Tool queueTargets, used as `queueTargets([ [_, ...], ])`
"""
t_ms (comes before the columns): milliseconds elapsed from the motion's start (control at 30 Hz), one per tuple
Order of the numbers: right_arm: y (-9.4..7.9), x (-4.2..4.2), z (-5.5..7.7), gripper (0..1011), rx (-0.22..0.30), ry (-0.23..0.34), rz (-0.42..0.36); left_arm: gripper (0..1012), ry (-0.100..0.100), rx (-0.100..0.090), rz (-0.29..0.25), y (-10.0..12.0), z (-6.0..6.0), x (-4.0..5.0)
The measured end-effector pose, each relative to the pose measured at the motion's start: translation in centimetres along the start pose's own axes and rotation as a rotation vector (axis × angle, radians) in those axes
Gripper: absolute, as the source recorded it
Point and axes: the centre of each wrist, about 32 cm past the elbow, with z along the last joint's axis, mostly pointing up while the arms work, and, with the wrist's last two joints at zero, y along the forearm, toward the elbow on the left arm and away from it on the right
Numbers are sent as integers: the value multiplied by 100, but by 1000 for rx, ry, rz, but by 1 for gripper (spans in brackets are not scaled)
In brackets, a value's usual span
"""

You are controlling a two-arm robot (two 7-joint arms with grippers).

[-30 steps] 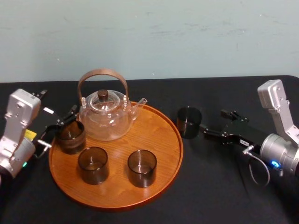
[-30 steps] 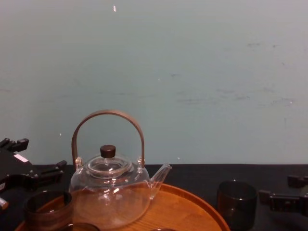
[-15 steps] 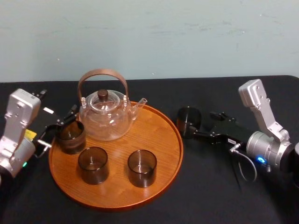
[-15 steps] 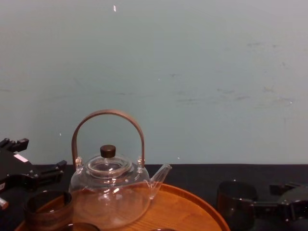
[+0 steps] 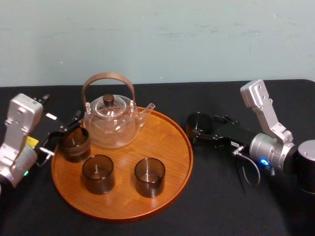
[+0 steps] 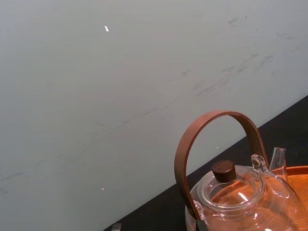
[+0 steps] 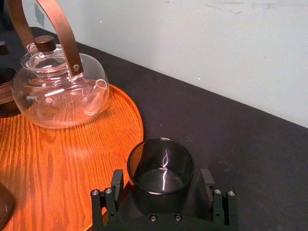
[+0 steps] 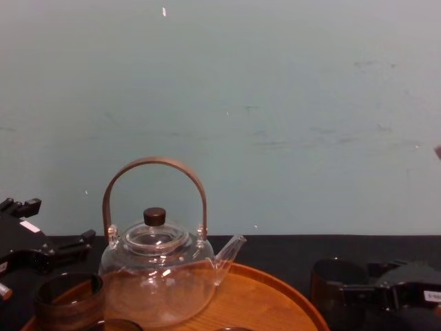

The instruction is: Pick up the glass from the table and place it on the tray.

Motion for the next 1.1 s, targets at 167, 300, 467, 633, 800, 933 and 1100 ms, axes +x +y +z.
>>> queueTargets([
  [167,66,-3,20,1003,-1,2,7,1001,0,0,0,0,0,0],
  [300,105,-2,25,1003,-5,4,8,1001,0,0,0,0,0,0],
  [467,156,4,26,1003,-11,9,3,1001,0,0,0,0,0,0],
  [633,200,11,22,1002,-17,12,-8,1002,0,0,0,0,0,0],
  [800,228,13,17,1003,-21,13,-18,1001,0,0,0,0,0,0],
  [933,239,10,15,1003,-21,5,-22,1001,0,0,0,0,0,0],
  [1100,237,11,15,1002,-21,5,-23,1001,0,0,0,0,0,0],
])
